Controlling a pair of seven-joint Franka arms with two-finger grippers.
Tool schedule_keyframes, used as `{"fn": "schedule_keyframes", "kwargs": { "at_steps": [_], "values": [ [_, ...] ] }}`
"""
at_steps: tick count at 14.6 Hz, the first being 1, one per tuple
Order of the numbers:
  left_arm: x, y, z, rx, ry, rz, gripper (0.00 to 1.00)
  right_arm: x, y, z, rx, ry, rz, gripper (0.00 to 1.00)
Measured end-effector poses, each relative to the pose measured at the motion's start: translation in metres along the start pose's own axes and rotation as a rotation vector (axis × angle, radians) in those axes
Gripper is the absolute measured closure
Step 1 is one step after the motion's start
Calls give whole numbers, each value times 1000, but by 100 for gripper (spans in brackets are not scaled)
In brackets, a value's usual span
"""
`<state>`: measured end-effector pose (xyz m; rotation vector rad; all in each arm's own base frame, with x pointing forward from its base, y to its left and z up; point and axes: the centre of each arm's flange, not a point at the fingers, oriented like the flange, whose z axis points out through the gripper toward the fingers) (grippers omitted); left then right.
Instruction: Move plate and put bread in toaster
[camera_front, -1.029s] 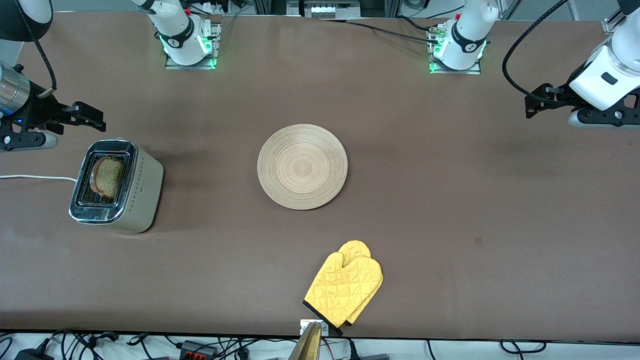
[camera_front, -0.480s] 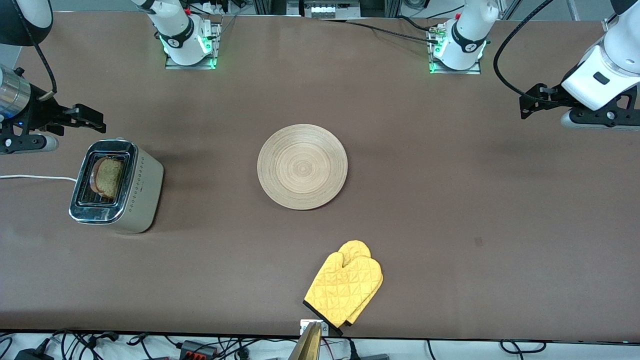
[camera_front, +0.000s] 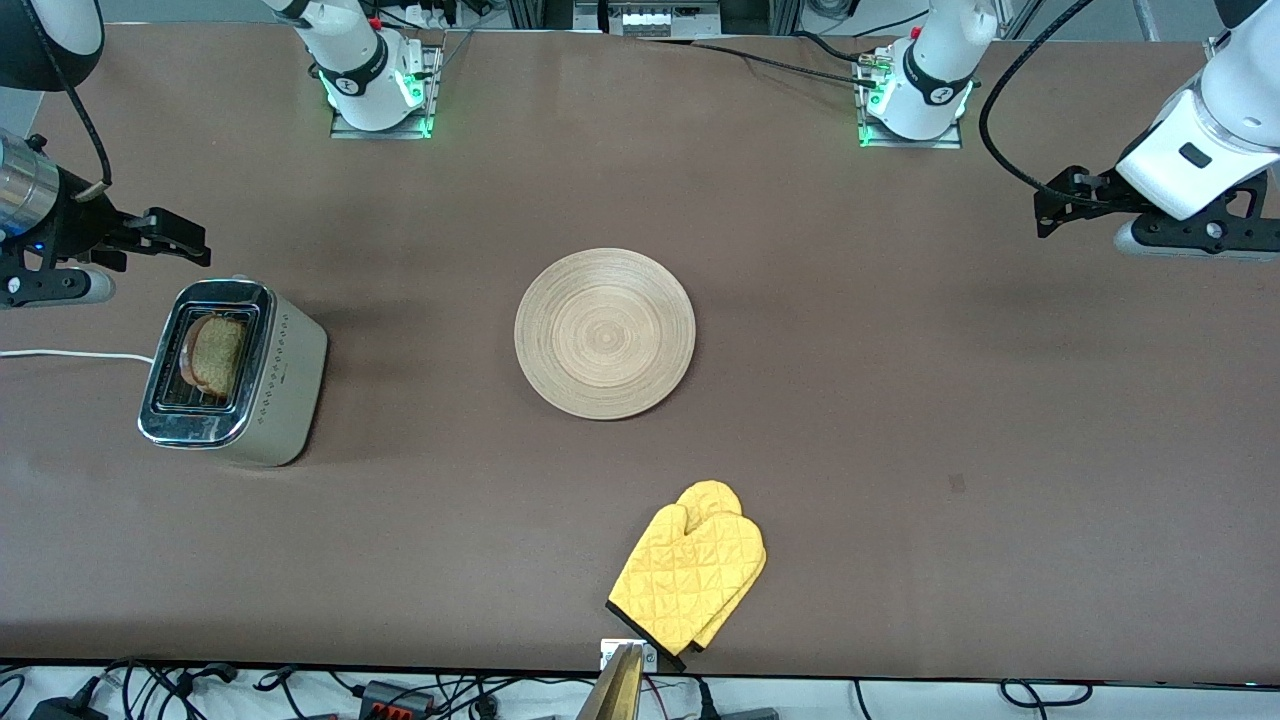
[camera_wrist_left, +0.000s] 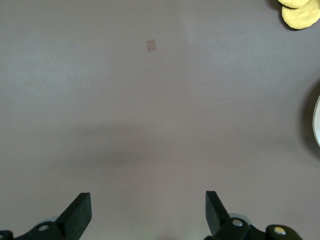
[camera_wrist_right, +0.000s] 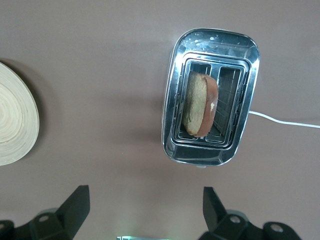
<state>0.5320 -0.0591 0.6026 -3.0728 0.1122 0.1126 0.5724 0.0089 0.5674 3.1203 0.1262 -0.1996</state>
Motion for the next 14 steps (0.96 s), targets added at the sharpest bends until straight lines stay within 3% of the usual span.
{"fn": "schedule_keyframes", "kwargs": {
  "at_steps": [8, 14],
  "values": [
    [0, 4, 0, 1, 0, 6, 0, 2, 4, 3, 1, -3, 15, 0],
    [0, 3, -2, 1, 4, 5, 0, 15, 8, -3, 1, 27, 26, 0]
  ]
}}
